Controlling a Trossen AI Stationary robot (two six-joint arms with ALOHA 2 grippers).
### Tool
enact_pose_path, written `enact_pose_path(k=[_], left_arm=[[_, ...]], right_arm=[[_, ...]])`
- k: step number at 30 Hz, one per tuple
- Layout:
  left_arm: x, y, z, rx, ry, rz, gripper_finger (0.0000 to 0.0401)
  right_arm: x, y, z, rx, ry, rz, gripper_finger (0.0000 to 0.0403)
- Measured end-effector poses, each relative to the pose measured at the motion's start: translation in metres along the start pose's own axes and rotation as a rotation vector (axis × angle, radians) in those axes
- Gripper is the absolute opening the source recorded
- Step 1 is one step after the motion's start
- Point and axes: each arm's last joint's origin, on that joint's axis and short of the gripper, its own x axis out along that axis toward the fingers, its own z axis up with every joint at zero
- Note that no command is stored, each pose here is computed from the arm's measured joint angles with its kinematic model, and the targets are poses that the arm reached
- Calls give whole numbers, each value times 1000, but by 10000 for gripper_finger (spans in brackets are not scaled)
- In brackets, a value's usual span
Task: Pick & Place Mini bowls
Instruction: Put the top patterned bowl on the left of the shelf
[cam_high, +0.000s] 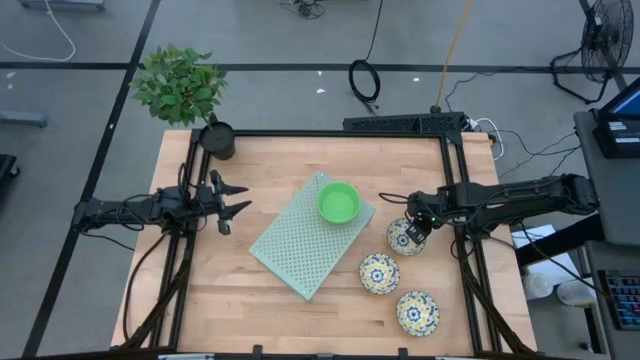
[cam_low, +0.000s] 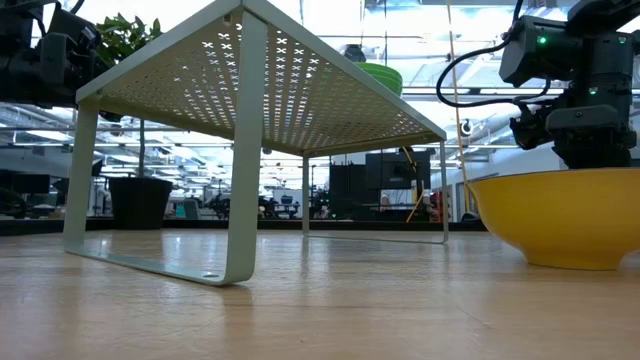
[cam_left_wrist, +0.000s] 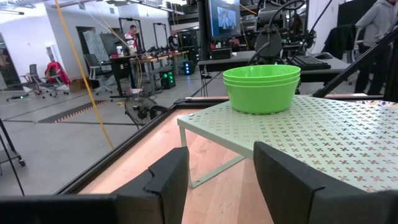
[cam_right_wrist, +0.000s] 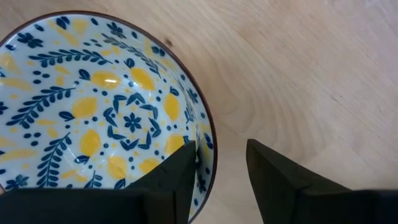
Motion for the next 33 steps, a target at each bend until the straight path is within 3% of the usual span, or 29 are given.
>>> enact_pose_path(k=[13, 28, 33], left_arm=[[0, 0, 0, 0, 0, 0, 182], [0, 0, 0, 0, 0, 0, 182], [0, 0, 0, 0, 0, 0, 182]], right_arm=[[0, 0, 0, 0, -5, 0, 122], [-1, 1, 1, -19, -10, 8, 12], [-1, 1, 1, -38, -10, 13, 7]])
